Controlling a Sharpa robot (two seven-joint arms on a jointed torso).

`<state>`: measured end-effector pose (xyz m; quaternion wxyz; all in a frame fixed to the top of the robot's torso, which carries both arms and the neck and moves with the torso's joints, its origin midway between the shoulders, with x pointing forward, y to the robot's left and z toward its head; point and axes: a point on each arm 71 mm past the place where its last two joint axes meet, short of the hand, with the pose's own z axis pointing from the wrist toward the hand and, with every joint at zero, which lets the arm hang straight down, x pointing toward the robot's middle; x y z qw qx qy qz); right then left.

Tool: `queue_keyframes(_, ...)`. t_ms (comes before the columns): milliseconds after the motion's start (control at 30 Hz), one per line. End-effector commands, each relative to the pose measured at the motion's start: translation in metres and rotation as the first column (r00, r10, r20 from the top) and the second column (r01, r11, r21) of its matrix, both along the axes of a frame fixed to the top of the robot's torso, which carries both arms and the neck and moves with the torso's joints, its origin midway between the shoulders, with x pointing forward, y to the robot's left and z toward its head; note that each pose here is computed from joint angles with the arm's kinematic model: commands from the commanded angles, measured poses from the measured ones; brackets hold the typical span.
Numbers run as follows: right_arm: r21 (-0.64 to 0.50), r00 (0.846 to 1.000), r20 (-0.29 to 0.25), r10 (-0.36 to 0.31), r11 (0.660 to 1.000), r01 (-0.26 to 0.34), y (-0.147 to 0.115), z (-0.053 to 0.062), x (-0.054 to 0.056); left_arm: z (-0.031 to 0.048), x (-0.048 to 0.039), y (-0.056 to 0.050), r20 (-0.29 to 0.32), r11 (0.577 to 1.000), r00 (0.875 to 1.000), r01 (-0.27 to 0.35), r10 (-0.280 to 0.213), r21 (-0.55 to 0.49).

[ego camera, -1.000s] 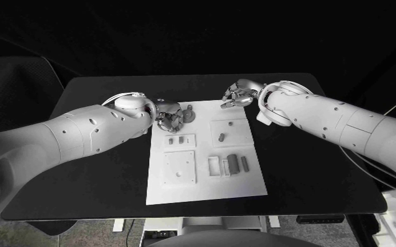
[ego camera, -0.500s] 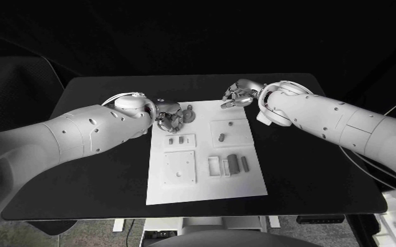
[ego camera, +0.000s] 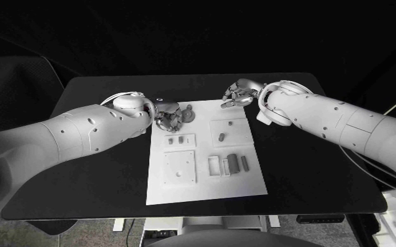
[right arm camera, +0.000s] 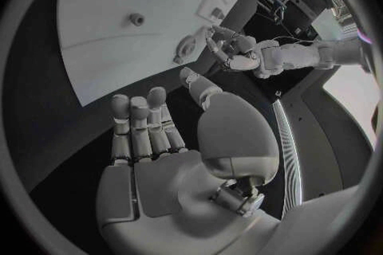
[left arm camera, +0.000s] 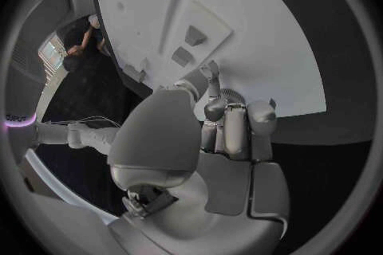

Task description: Assemble the parts on the task board

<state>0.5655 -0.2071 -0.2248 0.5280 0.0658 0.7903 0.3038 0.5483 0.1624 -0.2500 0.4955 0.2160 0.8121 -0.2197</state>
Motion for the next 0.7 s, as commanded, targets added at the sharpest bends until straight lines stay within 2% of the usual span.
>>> queue_keyframes(33, 0.001, 1.0, -0.003, 0.012, 1.0, -0.012, 0.0016, -0.0001, -0.0004, -0.0022, -0.0011, -0.0001, -0.018, 1.0, 1.0, 0.007, -0.007, 0.007)
queue_keyframes(700, 0.001, 1.0, -0.003, 0.011, 1.0, -0.011, 0.0015, -0.0001, -0.0005, -0.0039, -0.0017, -0.0032, -0.034, 1.0, 0.999, 0.011, -0.01, 0.014)
